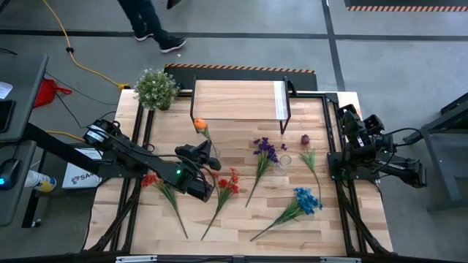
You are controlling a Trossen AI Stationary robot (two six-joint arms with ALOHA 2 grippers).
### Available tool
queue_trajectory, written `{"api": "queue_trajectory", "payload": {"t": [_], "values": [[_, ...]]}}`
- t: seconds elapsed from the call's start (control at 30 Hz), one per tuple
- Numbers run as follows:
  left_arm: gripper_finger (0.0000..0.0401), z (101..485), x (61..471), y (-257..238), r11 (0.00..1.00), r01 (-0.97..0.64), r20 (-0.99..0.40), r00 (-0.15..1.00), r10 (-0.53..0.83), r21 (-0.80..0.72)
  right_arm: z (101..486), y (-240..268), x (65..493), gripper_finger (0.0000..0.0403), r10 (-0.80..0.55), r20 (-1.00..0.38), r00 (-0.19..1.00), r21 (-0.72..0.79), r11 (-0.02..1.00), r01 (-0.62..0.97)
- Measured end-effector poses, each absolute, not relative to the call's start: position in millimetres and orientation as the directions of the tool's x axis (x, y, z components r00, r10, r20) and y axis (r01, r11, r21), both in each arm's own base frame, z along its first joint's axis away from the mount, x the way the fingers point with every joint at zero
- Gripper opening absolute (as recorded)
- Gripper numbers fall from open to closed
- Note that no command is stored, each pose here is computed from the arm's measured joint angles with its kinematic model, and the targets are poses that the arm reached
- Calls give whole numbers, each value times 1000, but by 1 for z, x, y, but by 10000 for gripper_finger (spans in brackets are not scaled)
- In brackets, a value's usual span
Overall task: Pick and place flowers into a vace then onto a shelf
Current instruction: Put the orange tulip into the left transparent vase, then put the left orange flowers into the left transparent vase
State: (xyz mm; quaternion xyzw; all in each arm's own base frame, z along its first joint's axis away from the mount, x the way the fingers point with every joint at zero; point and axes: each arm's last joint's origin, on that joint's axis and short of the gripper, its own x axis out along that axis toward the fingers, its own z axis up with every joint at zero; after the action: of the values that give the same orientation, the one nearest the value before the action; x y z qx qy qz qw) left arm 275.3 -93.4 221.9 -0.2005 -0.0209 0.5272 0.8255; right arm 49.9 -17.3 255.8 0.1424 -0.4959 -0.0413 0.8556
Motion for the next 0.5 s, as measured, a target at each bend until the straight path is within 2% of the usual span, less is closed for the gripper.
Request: {"api": "queue_trajectory", "payload": {"t": [0.5], "values": [[99, 218, 275, -95, 364, -880, -314, 454, 834, -306, 256, -17, 50, 12, -212, 837, 505, 285, 956, -71]]}}
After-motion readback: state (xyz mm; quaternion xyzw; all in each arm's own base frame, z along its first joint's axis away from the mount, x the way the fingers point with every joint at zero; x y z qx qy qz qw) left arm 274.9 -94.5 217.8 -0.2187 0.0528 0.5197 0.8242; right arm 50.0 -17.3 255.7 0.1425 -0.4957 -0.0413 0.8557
